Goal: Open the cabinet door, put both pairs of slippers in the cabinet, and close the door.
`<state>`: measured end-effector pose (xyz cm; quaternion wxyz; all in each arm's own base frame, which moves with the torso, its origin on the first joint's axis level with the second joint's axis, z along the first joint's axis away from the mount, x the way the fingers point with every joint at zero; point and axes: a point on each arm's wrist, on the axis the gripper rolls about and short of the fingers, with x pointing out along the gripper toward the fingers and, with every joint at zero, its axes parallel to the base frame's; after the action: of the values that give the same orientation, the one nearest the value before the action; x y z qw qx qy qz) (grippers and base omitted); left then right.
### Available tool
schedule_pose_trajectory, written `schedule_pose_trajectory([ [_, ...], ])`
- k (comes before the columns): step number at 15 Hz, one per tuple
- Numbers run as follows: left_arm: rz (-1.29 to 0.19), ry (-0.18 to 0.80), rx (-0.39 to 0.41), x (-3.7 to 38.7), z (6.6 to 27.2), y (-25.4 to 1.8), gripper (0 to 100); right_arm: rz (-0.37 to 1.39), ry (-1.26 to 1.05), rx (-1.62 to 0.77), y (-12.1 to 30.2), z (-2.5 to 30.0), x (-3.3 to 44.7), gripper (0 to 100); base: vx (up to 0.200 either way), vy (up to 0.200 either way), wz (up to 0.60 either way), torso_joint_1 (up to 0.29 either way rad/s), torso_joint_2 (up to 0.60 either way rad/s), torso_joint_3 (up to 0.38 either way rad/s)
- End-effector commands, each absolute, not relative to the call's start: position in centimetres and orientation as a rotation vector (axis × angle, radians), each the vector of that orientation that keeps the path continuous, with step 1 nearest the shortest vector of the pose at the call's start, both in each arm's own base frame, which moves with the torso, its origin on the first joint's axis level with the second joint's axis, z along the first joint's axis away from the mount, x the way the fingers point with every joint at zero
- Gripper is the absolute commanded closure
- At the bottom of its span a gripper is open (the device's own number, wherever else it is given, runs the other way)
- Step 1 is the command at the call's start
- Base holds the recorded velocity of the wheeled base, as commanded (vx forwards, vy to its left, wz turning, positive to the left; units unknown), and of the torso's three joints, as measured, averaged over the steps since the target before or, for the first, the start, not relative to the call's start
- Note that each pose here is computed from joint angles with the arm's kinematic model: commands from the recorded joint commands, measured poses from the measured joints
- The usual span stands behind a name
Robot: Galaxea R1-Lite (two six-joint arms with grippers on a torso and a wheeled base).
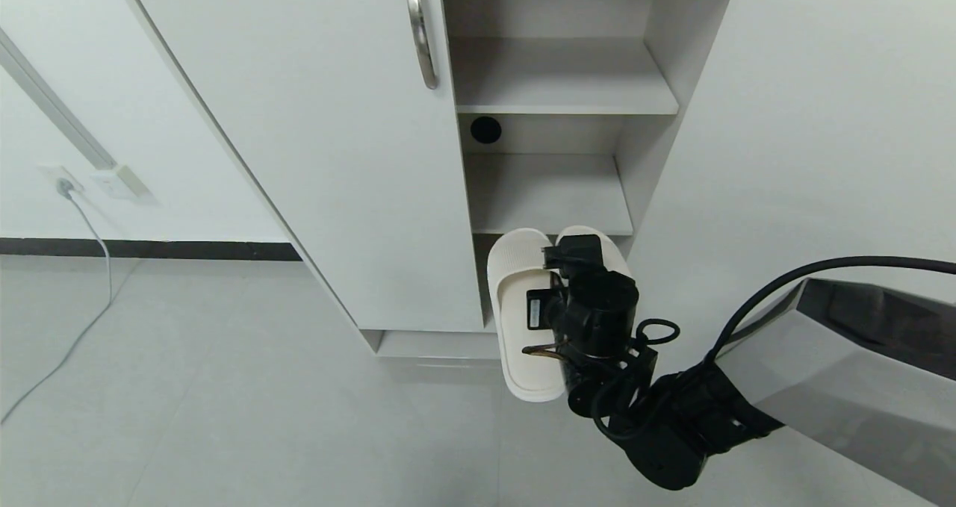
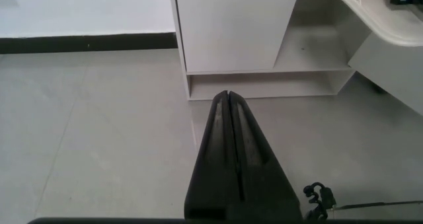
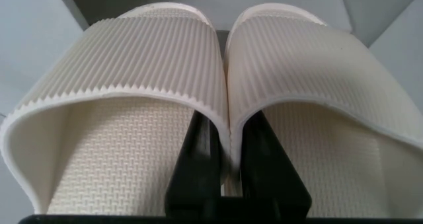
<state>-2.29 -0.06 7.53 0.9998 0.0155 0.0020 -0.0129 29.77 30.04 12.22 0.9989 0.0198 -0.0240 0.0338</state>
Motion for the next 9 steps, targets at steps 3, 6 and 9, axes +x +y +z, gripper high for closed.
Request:
schedule_pose_trajectory([
  [3, -0.026, 0.006, 0.031, -2.28, 7.53, -0.06, 100, 0.067, -0.029, 0.014, 29.88, 10.87, 30.04, 100, 0.0, 0.0, 0.0, 0.0, 0.0, 0.0],
  [6, -0.026, 0.006, 0.031, -2.28, 7.53, -0.06, 100, 0.067, -0.045, 0.029, 29.93, 10.76, 30.16, 100, 0.0, 0.0, 0.0, 0.0, 0.0, 0.0],
  [9, -0.026, 0.006, 0.031, -2.28, 7.53, -0.06, 100, 0.066, -0.051, 0.034, 29.86, 10.82, 30.19, 100, 0.0, 0.0, 0.0, 0.0, 0.0, 0.0],
])
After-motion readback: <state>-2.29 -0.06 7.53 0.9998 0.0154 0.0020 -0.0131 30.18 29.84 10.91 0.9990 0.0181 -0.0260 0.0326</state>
